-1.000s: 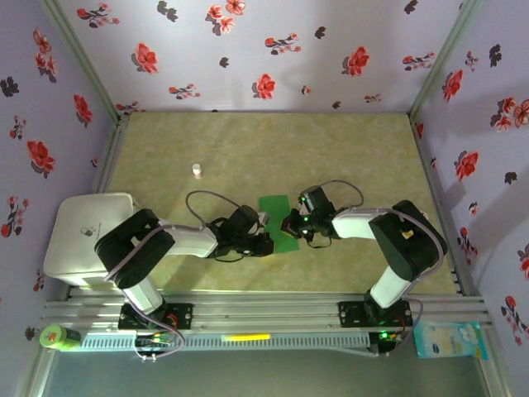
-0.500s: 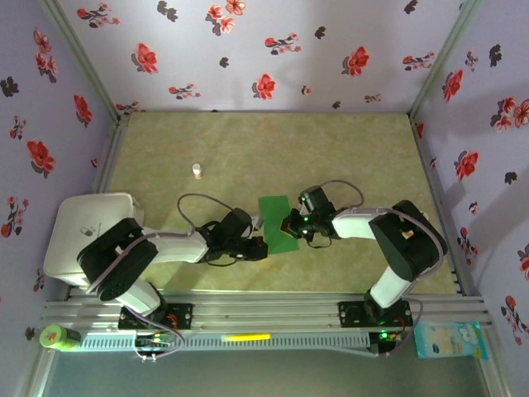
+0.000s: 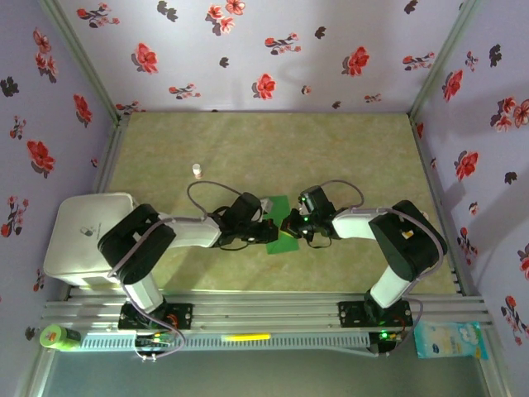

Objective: Fold a paper plane with a square sheet of paper (pick it up from the middle)
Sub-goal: Fold the triangle a second time at the center of the table.

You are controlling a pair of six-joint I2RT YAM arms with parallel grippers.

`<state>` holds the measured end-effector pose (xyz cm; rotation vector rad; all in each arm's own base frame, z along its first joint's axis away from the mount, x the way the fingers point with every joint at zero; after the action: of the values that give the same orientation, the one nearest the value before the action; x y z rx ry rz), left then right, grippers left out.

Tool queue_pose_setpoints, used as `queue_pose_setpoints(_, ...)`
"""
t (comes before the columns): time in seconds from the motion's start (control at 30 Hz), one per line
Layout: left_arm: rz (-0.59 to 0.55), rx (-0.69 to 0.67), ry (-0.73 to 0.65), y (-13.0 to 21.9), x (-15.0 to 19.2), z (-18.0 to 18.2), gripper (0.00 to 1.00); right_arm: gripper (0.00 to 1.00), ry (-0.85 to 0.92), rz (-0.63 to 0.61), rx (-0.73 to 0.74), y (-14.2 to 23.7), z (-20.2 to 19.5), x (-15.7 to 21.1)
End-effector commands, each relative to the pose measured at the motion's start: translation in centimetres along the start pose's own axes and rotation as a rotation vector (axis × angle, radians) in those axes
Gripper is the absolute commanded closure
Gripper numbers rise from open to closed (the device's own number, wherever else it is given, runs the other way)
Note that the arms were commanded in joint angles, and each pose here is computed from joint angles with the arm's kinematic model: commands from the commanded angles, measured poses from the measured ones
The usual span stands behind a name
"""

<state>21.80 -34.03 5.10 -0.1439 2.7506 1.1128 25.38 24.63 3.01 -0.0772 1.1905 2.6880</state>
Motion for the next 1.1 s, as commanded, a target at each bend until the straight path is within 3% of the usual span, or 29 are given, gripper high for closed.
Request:
queue_pose_setpoints(0.0,0.024,-0.031,0.011,-0.6,0.6,1.4,0.95,0.97,-0.078,0.035,0.121,-0.4,-3.6,1.5)
queue_pose_setpoints(0.37,0.104,-0.188,0.037,-1.0,3.8,6.3,0.99,0.94,-0.01,0.004,0.059,0.6,-0.9,0.2)
queue_pose_setpoints(0.53,0.098,-0.179,0.034,-1.0,3.9,6.4,0.99,0.92,0.034,-0.037,-0.014,1.6,1.2,-0.6)
queue_pose_setpoints(0.67,0.088,-0.169,0.033,-1.0,3.7,6.2,1.0,0.95,0.072,0.021,-0.083,0.6,2.8,0.4)
queue_pose_setpoints(0.87,0.079,-0.16,0.029,-0.9,3.6,6.0,1.0,0.98,0.005,0.05,0.109,-1.0,-1.8,1.1)
queue_pose_setpoints(1.07,0.084,-0.168,0.026,-0.9,3.7,6.2,1.0,0.97,-0.019,-0.018,0.125,-0.1,-2.5,-0.9)
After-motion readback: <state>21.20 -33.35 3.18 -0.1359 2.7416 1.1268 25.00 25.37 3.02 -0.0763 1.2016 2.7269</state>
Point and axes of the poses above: each hand's point on the last joint's axis, 136 mm out from that joint toward the fingers, its own y axis back along the fingers, its own z axis along the line the jaws close on, x = y × z, the point moved 2 cm from there along y, back along the fingers, and after that the axes turned 8 degrees about y, right-handed, at the moved point
